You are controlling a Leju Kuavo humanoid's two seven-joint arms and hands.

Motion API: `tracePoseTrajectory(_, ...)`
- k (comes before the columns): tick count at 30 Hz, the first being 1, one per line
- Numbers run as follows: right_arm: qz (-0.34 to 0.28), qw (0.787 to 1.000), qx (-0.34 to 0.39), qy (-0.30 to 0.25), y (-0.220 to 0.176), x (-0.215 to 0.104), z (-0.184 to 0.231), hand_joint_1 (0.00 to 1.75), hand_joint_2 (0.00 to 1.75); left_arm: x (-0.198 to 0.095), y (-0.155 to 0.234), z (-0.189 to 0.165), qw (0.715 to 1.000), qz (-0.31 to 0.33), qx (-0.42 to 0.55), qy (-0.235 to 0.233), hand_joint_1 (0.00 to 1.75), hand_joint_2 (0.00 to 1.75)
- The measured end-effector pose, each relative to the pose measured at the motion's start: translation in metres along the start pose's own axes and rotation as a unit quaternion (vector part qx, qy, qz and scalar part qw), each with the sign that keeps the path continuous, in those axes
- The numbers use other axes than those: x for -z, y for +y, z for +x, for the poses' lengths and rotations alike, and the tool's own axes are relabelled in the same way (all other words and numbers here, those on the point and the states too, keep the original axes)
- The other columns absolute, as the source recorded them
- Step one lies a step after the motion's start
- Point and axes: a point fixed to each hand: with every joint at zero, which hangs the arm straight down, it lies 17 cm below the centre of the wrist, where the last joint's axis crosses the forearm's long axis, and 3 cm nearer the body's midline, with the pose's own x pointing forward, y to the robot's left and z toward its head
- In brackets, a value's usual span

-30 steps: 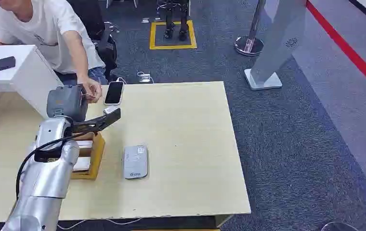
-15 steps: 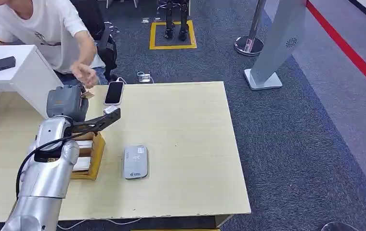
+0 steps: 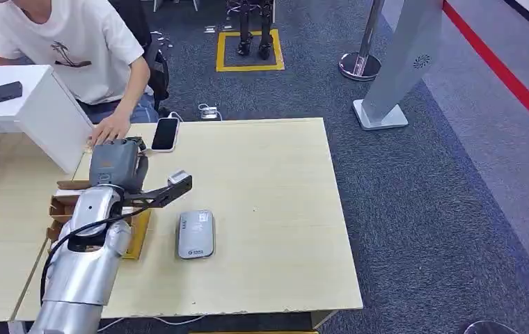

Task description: Pass the card to the sensor for recognition and then transmit it.

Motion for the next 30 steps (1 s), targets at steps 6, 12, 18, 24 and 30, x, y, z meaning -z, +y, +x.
tracePoseTrajectory(6,0.0,1.0,0.002,0.001,0.0,0.0,0.0,0.0,0.0,-0.025,-0.024,0.05,0.998,-0.007,-0.008,-0.056,1.75,1.75)
tracePoseTrajectory(12,0.0,1.0,0.005,0.003,0.0,0.0,-0.001,0.0,0.0,-0.06,-0.055,0.096,0.994,-0.028,-0.015,-0.105,1.75,1.75)
tracePoseTrajectory(18,0.0,1.0,0.01,0.006,0.0,0.0,-0.003,0.0,0.0,-0.093,-0.086,0.12,0.989,-0.059,-0.022,-0.13,1.75,1.75)
tracePoseTrajectory(24,0.0,1.0,0.01,0.007,0.0,0.0,-0.004,0.0,0.0,-0.109,-0.101,0.125,0.988,-0.078,-0.024,-0.128,1.75,1.75)
tracePoseTrajectory(30,0.0,1.0,0.012,0.007,0.0,0.0,-0.005,0.0,0.0,-0.118,-0.109,0.127,0.988,-0.088,-0.025,-0.127,1.75,1.75)
